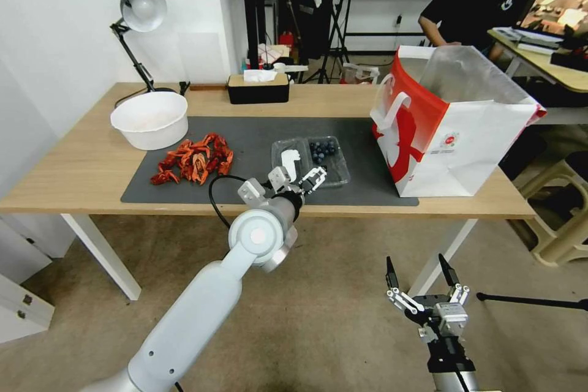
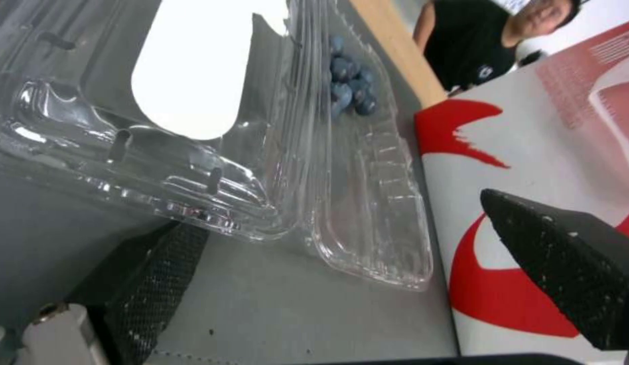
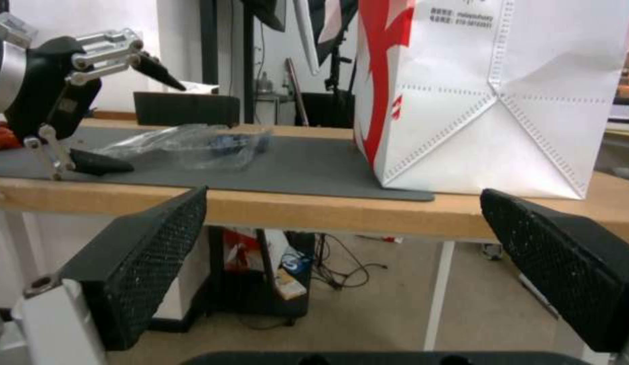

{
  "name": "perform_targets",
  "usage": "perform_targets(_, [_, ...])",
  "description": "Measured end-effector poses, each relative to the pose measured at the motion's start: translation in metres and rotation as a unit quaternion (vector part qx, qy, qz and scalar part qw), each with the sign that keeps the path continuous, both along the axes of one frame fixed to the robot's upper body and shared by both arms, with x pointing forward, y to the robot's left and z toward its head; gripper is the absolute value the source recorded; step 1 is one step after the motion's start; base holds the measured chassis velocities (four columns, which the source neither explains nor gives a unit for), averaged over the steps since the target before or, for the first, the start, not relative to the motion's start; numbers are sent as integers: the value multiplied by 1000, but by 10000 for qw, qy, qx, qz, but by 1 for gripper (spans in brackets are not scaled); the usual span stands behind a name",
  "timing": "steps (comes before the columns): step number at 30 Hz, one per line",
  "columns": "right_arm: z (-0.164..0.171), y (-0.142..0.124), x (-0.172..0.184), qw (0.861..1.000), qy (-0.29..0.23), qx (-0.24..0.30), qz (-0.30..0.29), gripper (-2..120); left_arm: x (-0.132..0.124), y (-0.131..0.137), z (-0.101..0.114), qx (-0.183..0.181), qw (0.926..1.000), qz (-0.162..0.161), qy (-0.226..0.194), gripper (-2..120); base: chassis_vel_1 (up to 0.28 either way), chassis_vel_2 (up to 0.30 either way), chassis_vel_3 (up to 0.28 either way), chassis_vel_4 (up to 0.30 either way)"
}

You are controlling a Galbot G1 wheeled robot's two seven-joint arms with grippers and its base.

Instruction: Close the takeout container lid, then place the container into the takeout bag.

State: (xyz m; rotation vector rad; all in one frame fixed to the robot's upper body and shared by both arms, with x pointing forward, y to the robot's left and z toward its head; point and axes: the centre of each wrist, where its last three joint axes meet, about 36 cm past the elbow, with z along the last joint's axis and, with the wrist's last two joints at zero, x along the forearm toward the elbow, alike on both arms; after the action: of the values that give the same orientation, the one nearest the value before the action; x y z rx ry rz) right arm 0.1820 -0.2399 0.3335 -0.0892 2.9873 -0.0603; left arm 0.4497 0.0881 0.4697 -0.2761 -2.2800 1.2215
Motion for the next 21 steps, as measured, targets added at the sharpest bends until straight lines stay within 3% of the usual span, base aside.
perform_targets(12, [-3, 2, -2, 10000, 15, -9, 40, 100, -15, -2, -8, -47, 9958, 31, -917, 100, 0, 0, 0, 0])
perform_targets(19, [-5, 2, -3, 10000, 19, -26, 41, 100, -20, -6, -20, 303, 9878, 11, -1528, 100, 0, 0, 0, 0])
perform_targets(21, [-5, 1, -4, 10000, 13, -38, 39, 100, -20, -5, -26, 554, 9820, -20, -1807, 100, 0, 0, 0, 0])
